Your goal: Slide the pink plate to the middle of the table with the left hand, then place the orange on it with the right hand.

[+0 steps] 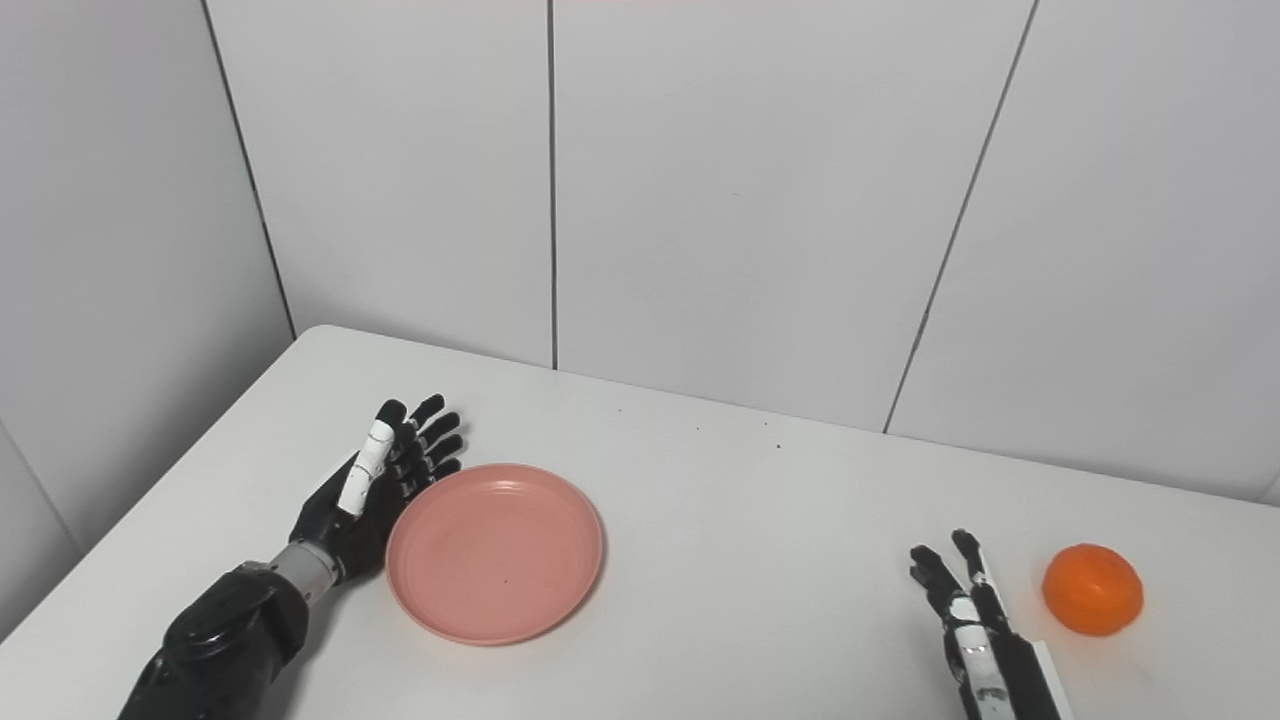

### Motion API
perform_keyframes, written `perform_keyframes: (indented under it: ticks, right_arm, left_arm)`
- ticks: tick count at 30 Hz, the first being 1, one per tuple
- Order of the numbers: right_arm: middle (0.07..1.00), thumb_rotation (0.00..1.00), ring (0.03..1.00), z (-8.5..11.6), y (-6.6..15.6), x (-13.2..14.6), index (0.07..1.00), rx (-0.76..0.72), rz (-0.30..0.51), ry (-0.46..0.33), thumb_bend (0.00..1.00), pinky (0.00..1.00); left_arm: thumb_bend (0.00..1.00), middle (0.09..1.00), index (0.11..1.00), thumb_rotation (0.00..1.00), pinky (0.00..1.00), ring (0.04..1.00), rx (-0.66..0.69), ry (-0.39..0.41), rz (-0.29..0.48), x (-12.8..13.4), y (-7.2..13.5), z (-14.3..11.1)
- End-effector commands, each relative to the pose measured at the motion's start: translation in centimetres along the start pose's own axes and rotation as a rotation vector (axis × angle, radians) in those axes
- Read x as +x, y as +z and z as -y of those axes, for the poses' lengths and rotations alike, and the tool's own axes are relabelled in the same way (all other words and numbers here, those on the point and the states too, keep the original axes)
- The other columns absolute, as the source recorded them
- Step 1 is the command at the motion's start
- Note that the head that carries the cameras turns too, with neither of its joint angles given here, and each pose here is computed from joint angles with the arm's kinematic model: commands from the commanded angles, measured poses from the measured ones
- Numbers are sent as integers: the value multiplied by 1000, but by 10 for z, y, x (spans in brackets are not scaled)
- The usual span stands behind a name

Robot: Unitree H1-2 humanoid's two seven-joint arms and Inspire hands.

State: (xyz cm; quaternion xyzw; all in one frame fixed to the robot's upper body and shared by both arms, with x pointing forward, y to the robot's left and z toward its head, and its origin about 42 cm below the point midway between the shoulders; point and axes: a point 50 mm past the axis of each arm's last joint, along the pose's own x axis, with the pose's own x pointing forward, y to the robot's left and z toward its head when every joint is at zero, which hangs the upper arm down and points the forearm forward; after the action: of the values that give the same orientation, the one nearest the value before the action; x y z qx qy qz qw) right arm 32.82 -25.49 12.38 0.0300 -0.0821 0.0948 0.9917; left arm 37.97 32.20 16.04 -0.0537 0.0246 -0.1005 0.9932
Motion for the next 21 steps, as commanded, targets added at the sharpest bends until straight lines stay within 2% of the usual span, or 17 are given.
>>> perform_keyframes:
  ticks: [1, 4, 7, 14, 21]
  right_arm:
    - [885, 870, 912, -3, -5, -7, 990, 5, -21, -6, 724, 1000]
    - [884, 873, 911, -4, -5, -7, 990, -4, -13, -3, 727, 1000]
    - [885, 869, 911, -5, -4, -7, 989, 1, -16, -5, 714, 1000]
    - [876, 870, 895, -11, -2, -7, 979, -3, -11, -19, 715, 994]
    - [865, 862, 879, -17, 1, -6, 969, 1, -10, -25, 744, 984]
  left_arm:
    - [805, 1000, 1000, 879, 999, 1000, 33, -54, 8, 6, 13, 7]
    - [793, 1000, 1000, 870, 997, 998, 57, -69, 3, 10, 15, 20]
    - [836, 1000, 1000, 854, 1000, 989, 61, -71, -2, 16, 13, 29]
    - [833, 1000, 1000, 842, 1000, 989, -18, -79, -15, 22, 10, 47]
    - [919, 995, 1000, 846, 1000, 975, -97, -5, 7, 27, 5, 62]
